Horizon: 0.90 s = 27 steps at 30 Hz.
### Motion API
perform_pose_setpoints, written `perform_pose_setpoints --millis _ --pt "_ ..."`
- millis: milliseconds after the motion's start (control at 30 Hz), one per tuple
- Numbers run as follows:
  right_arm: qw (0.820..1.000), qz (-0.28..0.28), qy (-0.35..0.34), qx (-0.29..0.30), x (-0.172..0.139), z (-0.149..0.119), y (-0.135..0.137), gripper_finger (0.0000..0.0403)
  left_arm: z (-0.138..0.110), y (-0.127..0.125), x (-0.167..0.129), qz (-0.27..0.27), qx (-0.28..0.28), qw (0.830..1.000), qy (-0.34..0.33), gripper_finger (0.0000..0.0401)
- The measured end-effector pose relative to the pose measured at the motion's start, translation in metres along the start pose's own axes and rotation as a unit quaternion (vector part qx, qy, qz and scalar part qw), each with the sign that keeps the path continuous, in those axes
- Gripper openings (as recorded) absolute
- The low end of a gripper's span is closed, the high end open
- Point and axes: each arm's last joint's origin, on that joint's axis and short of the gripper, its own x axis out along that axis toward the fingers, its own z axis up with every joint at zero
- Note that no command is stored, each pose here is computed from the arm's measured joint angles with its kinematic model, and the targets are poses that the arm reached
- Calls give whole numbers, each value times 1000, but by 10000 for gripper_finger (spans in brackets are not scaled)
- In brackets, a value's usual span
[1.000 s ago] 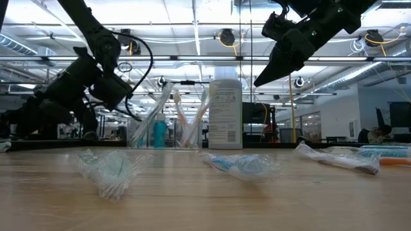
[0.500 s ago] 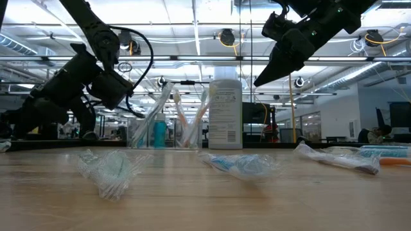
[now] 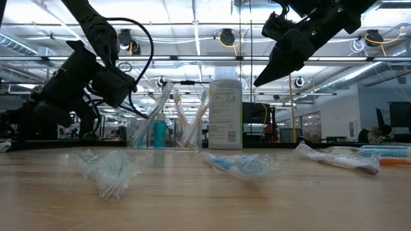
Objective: Pick & Place toothbrushing station
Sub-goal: Put the green toothbrush into the transparent organizer
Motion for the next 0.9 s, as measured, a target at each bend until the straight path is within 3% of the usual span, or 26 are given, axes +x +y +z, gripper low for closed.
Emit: perform_pose_setpoints --millis 200,433,700,900 --pt "1000 0 0 0 0 0 0 4 -15 -23 0 -61 -45 996 42 7" --pt "1000 0 0 -1 0 0 0 4 -54 -58 7 -2 -135 991 13 3" --pt "1000 0 0 -1 0 0 0 4 -103 -84 23 38 -267 963 -3 3" --pt "1000 0 0 -2 0 0 0 4 -126 -92 33 52 -307 950 -1 10"
